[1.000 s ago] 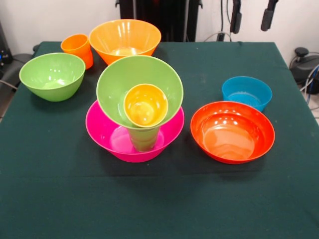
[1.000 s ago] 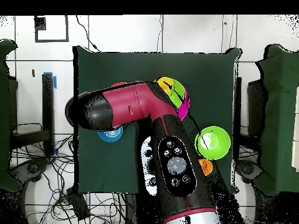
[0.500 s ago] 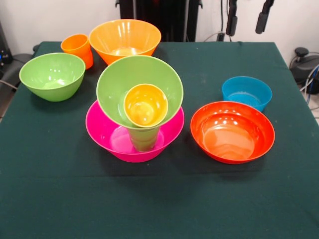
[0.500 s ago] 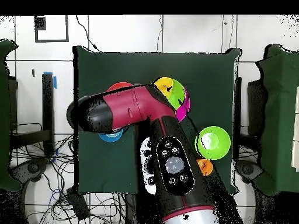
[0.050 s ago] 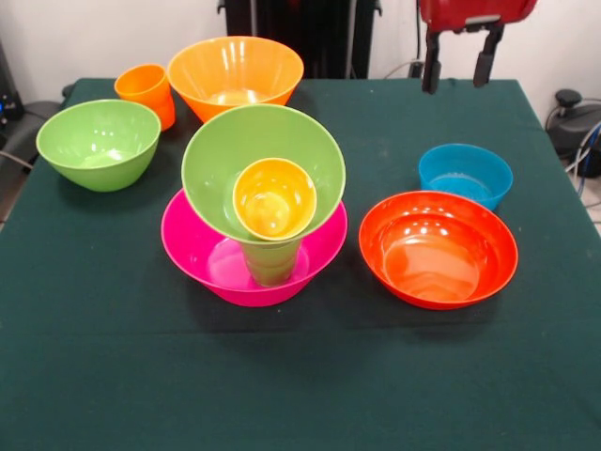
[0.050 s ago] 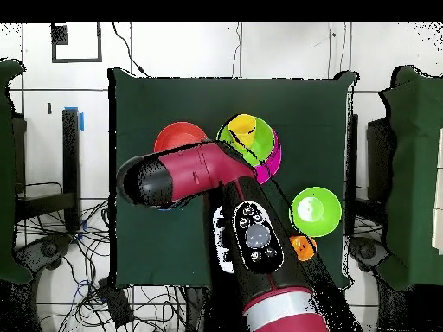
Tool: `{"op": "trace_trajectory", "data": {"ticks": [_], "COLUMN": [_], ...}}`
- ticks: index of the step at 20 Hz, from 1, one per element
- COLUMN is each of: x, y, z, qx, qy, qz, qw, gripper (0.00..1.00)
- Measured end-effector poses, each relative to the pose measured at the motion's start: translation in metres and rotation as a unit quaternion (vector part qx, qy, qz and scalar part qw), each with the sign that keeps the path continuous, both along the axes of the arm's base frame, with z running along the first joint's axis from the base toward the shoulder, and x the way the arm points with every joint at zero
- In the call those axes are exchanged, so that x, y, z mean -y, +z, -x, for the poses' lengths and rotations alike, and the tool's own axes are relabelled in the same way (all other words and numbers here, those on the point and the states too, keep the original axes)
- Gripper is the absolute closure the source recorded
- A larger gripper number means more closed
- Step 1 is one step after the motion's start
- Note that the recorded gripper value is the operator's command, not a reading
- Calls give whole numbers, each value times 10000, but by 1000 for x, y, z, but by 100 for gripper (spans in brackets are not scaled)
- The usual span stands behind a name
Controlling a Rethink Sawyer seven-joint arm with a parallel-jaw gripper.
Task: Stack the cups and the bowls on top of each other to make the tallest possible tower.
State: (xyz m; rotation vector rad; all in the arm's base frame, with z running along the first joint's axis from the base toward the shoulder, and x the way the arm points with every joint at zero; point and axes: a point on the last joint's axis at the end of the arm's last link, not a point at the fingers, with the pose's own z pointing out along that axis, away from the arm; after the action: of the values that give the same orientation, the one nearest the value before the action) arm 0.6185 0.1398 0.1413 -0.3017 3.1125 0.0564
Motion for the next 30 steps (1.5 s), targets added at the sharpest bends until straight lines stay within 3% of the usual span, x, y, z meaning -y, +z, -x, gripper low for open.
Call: {"op": "trace_trajectory", "data": {"ticks": [9,24,30], "x": [-13,-92,-90], "y": [-26,-33,-34], "z": [25,61,62], "qx": [-52,-118,-127], "qy": [105,802,789], "qz": [-159,-104,-60], "qw": [9998,9967,9968], "gripper": [0,0,0]}}
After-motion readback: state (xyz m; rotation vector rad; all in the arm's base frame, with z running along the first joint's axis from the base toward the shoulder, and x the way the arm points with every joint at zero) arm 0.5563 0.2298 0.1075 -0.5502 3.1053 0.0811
